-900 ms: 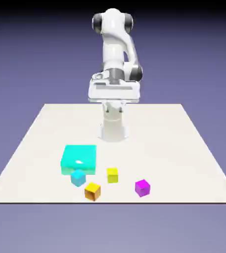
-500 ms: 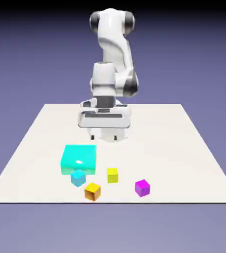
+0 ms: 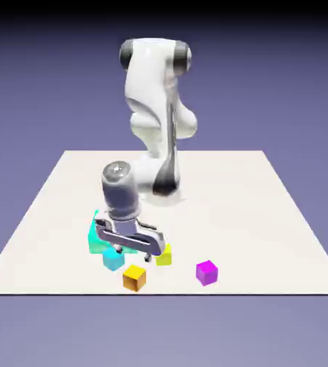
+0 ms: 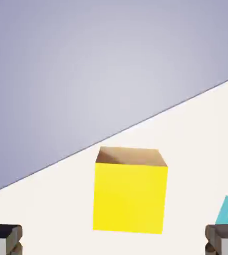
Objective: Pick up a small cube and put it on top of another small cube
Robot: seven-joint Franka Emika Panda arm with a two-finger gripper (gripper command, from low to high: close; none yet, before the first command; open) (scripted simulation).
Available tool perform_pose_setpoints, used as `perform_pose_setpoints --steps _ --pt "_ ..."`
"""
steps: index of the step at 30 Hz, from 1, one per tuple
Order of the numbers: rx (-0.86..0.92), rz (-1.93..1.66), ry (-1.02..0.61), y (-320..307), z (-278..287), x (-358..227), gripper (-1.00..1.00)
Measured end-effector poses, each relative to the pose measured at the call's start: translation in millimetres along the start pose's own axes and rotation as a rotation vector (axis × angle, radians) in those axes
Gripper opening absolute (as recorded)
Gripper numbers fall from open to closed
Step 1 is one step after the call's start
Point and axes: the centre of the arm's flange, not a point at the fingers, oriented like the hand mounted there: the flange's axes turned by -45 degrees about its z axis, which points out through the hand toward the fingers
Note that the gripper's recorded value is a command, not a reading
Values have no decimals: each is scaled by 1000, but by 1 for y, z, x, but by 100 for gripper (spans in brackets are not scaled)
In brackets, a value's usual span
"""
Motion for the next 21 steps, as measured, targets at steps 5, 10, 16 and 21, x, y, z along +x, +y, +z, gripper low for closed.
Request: perform_pose_setpoints --steps 5,10,16,21 --pt "0 0 0 0 69 5 -100" --pt "3 0 0 0 10 1 -100" --pt "-140 -585 -7 -140 -8 -83 -100" --pt "-250 -946 -1 -211 -12 -153 -100"
